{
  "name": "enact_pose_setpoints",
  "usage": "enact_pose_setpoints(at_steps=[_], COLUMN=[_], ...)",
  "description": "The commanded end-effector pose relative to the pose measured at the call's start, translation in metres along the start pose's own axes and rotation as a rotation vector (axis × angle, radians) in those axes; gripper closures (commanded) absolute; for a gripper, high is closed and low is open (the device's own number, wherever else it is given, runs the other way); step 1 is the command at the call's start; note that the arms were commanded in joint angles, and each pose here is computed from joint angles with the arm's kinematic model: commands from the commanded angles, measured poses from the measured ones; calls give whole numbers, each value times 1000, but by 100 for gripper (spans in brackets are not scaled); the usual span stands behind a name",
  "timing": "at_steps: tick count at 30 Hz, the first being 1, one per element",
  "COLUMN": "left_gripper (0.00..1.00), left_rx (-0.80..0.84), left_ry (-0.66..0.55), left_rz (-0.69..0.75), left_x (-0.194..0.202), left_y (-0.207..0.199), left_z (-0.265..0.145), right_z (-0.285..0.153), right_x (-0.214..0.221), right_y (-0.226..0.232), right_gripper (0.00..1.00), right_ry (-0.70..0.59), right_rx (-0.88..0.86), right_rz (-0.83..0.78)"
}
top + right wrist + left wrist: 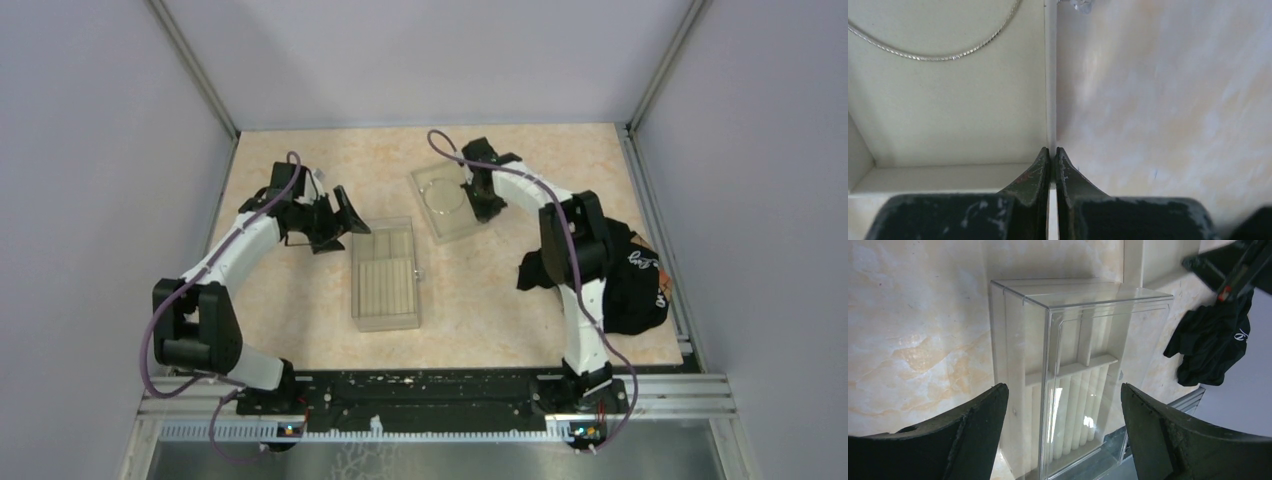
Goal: Organize the mixed jewelry
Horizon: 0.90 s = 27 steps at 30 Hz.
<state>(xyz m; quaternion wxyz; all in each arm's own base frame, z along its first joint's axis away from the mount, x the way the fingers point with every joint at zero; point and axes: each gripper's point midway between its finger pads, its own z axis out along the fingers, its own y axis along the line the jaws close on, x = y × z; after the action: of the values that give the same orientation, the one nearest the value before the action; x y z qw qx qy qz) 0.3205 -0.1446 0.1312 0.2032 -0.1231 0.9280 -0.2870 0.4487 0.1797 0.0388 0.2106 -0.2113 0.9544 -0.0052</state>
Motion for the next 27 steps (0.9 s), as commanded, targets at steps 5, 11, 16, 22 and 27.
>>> enact_pose_setpoints(at_steps=[5,11,16,22,27], left_gripper=[11,12,12,12,12], left_rx=[52,71,77,75,65], left_ry=[31,33,29,19,3], left_rz=[24,36,32,20,19], left_x=[-5,-11,-9,-4,-2], left_y=[-7,-12,-12,-10,-8], left_z=[17,19,20,17,12], right_z=[-63,-94,-98,-70,-50], right_x=[111,123,109,115,116], right_y=[24,46,24,27,27], right_gripper=[100,17,12,39,76], right_ry=[86,-66,-125,-54,-49], right_rx=[-1,-121,-21,-1,13], right_rz=[539,635,567,554,567])
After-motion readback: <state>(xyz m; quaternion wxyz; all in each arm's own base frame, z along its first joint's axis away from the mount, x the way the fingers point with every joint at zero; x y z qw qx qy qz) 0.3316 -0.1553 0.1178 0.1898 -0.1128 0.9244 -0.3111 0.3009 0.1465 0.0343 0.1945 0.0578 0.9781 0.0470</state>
